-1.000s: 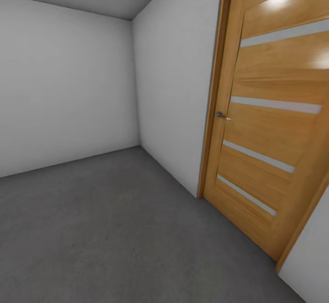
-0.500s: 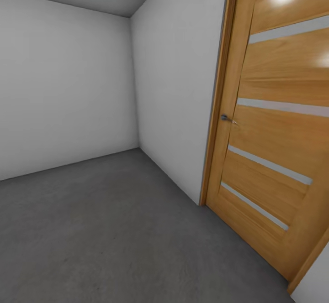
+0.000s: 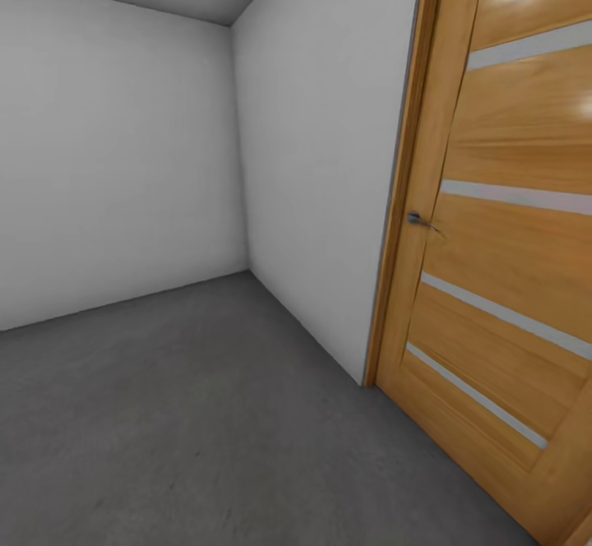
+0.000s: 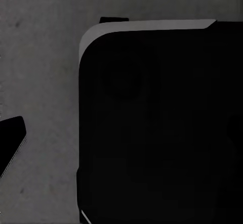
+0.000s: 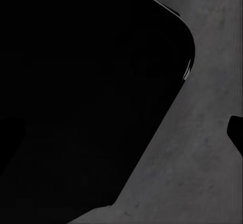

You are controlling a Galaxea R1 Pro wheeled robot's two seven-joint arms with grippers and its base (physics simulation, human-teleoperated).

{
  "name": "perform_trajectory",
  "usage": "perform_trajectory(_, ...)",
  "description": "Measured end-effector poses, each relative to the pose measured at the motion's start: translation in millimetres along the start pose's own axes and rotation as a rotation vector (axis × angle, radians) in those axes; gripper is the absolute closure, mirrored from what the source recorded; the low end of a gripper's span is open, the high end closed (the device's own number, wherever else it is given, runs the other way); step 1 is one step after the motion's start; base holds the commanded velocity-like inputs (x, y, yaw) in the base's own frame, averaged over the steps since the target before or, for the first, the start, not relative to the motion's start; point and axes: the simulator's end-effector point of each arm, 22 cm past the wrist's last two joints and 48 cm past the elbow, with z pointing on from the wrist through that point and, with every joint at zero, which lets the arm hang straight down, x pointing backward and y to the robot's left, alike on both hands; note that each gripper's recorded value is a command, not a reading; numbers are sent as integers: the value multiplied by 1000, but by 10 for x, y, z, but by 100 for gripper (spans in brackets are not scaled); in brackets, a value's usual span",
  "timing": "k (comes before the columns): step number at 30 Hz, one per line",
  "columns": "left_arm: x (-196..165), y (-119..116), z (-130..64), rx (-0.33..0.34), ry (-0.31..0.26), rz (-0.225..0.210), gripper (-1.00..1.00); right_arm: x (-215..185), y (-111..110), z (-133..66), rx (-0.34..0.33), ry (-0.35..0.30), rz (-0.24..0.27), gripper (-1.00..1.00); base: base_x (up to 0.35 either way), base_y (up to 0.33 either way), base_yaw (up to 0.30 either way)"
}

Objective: Move the two storage containers from the living room to the garage. In the garage, place one container on the floor and stack the other container on top of it (either order is fine).

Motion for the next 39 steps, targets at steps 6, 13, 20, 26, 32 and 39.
perform_trajectory(6,0,0,0,0,0,0,-100,1,0,0,0,0,2,-100,323,0,-112)
perform_trajectory(13,-9,5,0,-1,-2,0,-100,-1,-3,0,1,0,3,-100,323,0,-227)
perform_trajectory(20,-26,11,1,-1,-8,1,-100,-11,-7,0,2,-3,3,-100,321,0,-239)
perform_trajectory(26,-37,21,1,-2,-12,2,-100,-17,-10,1,2,-4,3,-100,249,0,-240)
perform_trajectory(32,-43,24,2,-3,-13,2,-100,-22,-13,2,3,-5,3,-100,118,0,-240)
perform_trajectory(39,-44,24,2,-3,-13,2,-100,-25,-14,2,3,-6,2,-100,46,0,-201)
